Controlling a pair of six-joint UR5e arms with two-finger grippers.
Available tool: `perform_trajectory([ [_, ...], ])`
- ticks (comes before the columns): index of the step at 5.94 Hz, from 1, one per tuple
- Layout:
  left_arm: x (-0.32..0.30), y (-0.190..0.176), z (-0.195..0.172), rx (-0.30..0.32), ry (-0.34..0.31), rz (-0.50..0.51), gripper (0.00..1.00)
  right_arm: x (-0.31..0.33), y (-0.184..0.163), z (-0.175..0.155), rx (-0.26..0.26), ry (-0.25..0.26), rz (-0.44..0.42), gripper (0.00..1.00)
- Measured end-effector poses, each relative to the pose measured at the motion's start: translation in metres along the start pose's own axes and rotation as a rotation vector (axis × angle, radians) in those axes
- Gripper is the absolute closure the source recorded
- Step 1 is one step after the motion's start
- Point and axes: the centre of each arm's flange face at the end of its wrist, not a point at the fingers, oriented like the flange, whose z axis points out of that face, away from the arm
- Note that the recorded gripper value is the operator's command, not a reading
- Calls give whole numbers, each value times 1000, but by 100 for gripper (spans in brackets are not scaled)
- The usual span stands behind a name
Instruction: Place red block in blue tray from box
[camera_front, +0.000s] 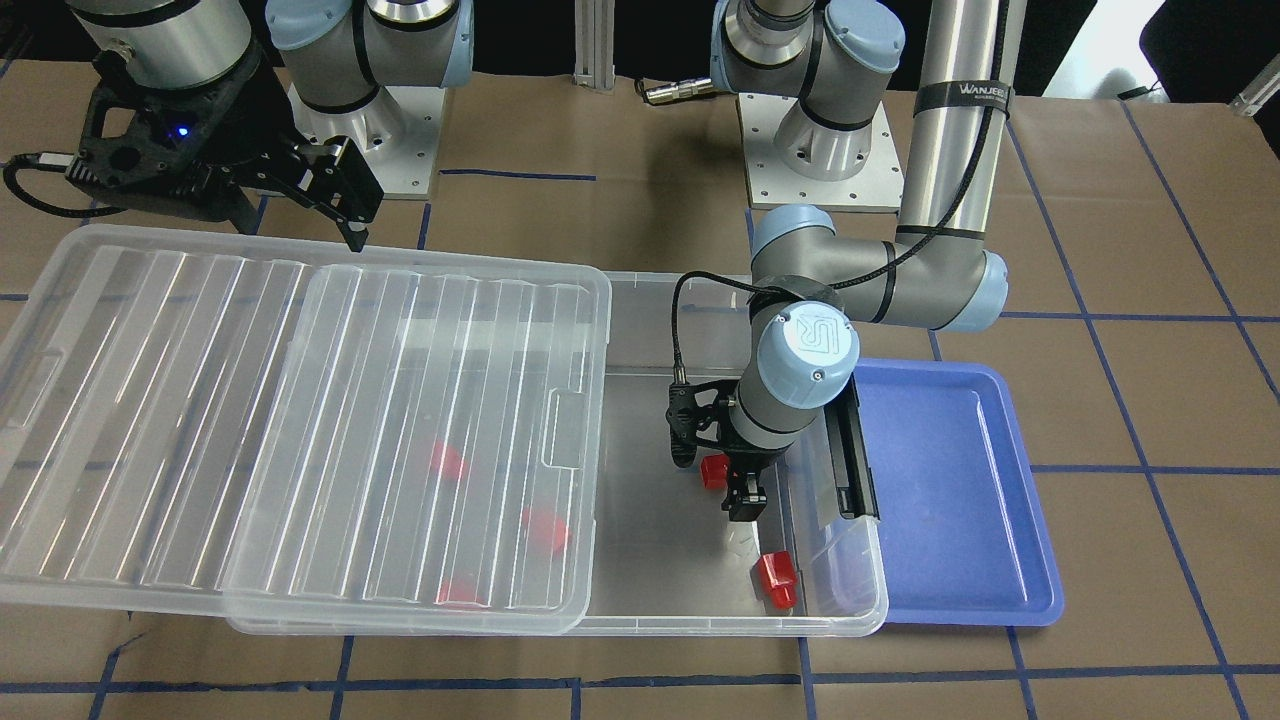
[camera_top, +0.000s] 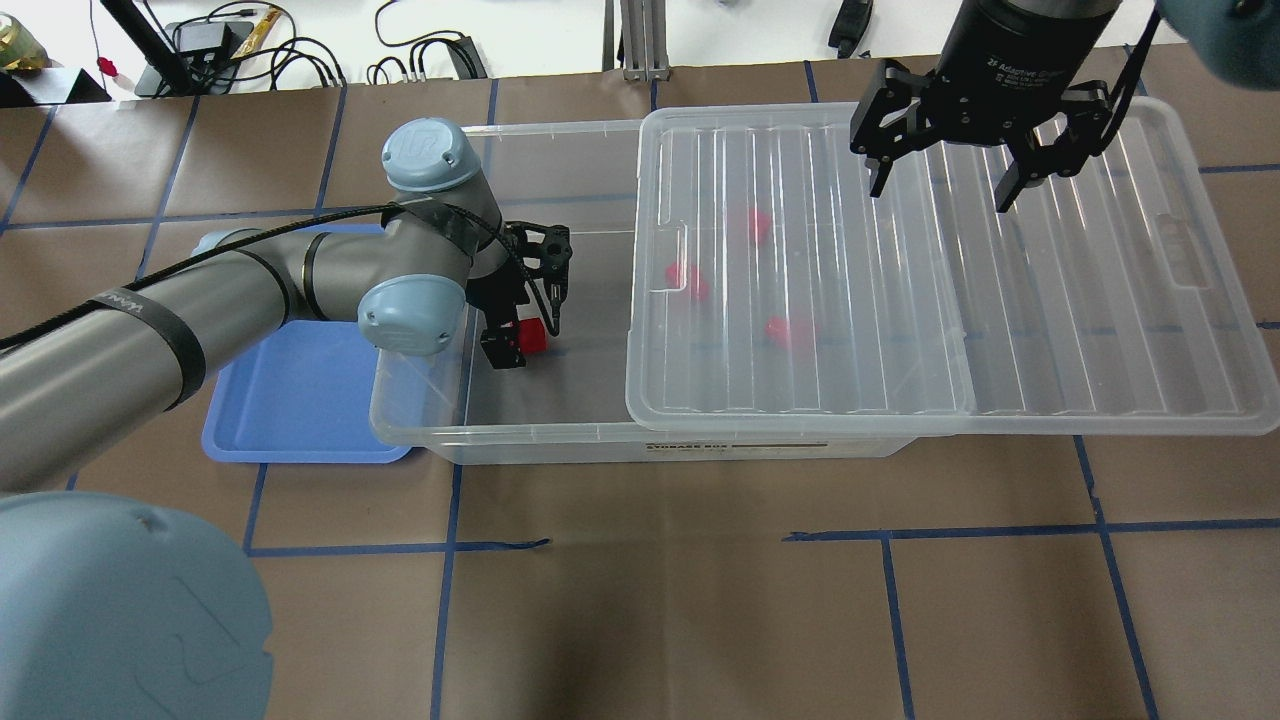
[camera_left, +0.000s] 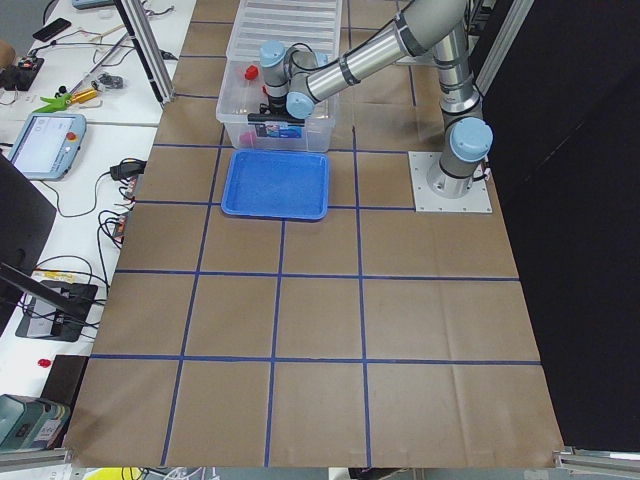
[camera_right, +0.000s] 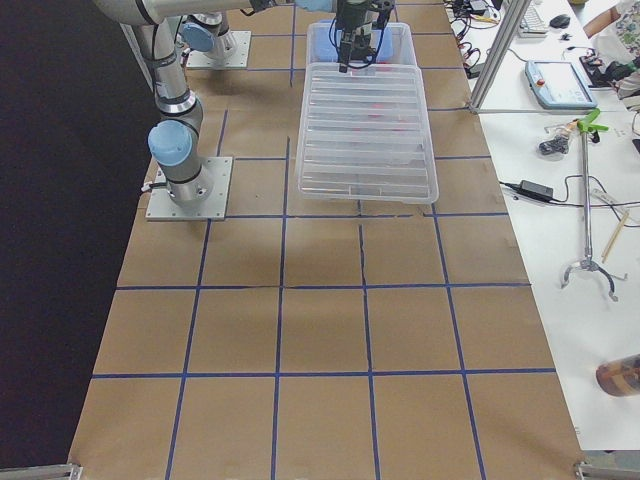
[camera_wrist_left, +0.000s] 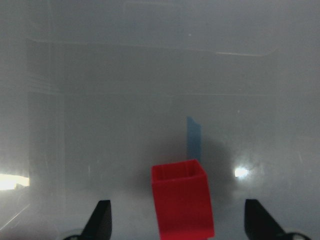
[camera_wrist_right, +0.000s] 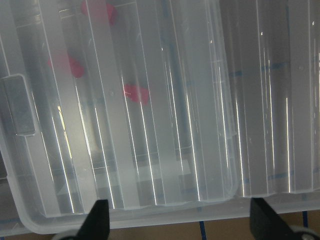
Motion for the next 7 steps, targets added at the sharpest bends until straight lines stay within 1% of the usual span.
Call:
perform_trajectory([
  [1,1,-1,3,9,-9,3,95,-1,-1,2,-1,3,-5,0],
  [2,1,-2,-3,13,-30,6,95,-1,-2,4,-4,6,-6,0],
  [3,2,-3,-23,13,-57,4,95,-1,-2,5,-6,7,-6,0],
  [4,8,-5,-59,14,-80,-5,95,-1,-3,6,-7,8,-9,0],
  [5,18,-3,-108,15,-85,-21,95,-1,-4,7,-7,9,-22,0],
  [6,30,7,-163,11,-75,-42,95,3,-8,8,-1,10,-56,0],
  [7,37,35,-203,7,-68,-71,95,20,-20,8,10,22,-98,0],
])
